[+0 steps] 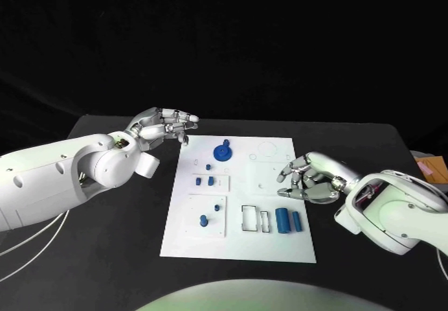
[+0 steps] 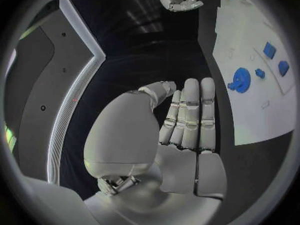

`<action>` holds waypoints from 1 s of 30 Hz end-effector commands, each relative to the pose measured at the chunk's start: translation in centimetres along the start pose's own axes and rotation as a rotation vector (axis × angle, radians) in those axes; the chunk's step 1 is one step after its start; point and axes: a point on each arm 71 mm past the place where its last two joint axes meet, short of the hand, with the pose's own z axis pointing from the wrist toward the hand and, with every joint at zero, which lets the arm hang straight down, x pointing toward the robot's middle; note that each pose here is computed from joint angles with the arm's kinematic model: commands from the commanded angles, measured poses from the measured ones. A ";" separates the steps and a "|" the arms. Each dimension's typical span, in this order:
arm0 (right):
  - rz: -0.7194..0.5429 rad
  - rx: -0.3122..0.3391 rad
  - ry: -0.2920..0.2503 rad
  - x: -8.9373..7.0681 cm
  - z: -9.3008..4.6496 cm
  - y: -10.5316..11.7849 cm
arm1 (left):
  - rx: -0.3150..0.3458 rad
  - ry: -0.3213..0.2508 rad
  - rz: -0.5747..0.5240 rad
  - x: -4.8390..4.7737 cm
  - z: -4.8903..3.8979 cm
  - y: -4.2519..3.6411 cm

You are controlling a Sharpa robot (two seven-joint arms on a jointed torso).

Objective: Assemble the parts on the task board

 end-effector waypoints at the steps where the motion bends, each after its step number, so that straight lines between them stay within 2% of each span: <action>1: 0.019 0.106 0.109 0.3 -1.1 -1.3 | 0.006 0.019 -0.007 0.28 0.09 -0.05; 8: -0.068 0.192 0.117 -0.1 -2.7 -3.0 | 0.005 0.022 -0.008 0.42 0.24 0.04; 14: -0.119 0.228 0.105 0.2 -3.0 -3.3 | 0.005 0.026 -0.010 0.52 0.34 0.09; 22: -0.184 0.227 0.121 1.8 -3.0 -3.1 | 0.004 0.025 -0.010 0.46 0.34 0.16; 30: -0.189 0.222 0.144 3.5 -2.8 -2.7 | 0.002 0.022 -0.009 0.36 0.28 0.19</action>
